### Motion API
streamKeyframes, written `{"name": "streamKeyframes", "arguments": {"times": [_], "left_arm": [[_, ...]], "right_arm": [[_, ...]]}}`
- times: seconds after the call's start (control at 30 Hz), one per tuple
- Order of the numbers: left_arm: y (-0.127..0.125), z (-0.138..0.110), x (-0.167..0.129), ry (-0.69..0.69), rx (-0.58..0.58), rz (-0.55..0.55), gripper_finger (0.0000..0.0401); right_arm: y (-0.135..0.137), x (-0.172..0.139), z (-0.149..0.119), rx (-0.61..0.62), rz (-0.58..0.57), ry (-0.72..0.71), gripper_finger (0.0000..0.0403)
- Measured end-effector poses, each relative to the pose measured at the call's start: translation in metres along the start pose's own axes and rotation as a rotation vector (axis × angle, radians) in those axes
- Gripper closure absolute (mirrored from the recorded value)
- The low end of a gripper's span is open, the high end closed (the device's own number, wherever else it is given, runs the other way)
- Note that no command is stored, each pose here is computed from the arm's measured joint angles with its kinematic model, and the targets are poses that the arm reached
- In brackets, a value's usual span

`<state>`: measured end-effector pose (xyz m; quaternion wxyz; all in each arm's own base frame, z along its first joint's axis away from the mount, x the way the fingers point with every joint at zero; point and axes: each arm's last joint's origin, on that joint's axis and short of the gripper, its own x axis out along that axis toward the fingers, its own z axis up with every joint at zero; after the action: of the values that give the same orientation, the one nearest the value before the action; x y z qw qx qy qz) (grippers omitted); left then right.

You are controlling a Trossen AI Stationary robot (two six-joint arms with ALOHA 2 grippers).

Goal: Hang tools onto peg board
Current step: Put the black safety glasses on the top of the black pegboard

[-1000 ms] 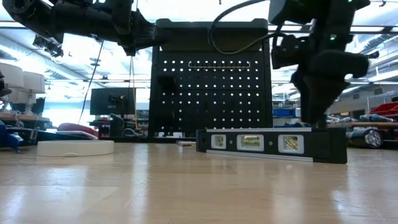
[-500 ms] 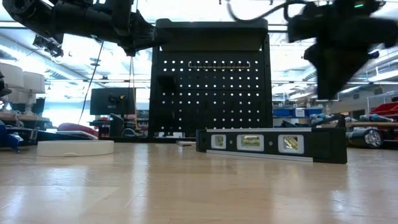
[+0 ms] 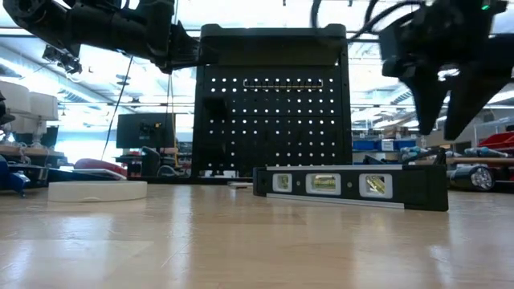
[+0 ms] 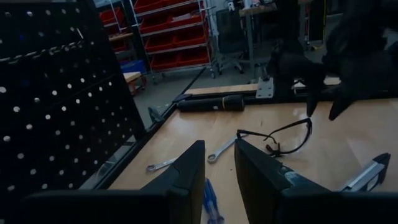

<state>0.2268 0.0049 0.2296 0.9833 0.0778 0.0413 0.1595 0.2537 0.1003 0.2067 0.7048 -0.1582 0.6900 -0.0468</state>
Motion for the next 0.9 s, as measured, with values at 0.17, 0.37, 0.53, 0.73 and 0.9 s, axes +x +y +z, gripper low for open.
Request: {"name": "streamKeyframes", "arguments": {"times": [0.17, 0.37, 0.53, 0.73, 0.9], "left_arm": [[0.0, 0.0, 0.0, 0.001, -0.017, 0.0, 0.0309], [0.0, 0.0, 0.0, 0.003, -0.019, 0.0, 0.0309], [0.0, 0.0, 0.0, 0.003, -0.024, -0.002, 0.0309], [0.0, -0.001, 0.0, 0.011, -0.032, -0.007, 0.0309], [-0.001, -0.003, 0.0, 0.028, -0.032, -0.01, 0.0309]], "right_arm": [[0.005, 0.007, 0.019, -0.118, -0.071, 0.061, 0.0217], [0.009, 0.01, 0.019, -0.145, -0.064, 0.07, 0.0218], [0.01, 0.016, 0.019, -0.173, -0.017, 0.064, 0.0223], [0.008, 0.034, 0.012, -0.164, 0.025, 0.097, 0.0235], [0.004, 0.037, 0.012, -0.149, -0.045, 0.084, 0.0238]]}}
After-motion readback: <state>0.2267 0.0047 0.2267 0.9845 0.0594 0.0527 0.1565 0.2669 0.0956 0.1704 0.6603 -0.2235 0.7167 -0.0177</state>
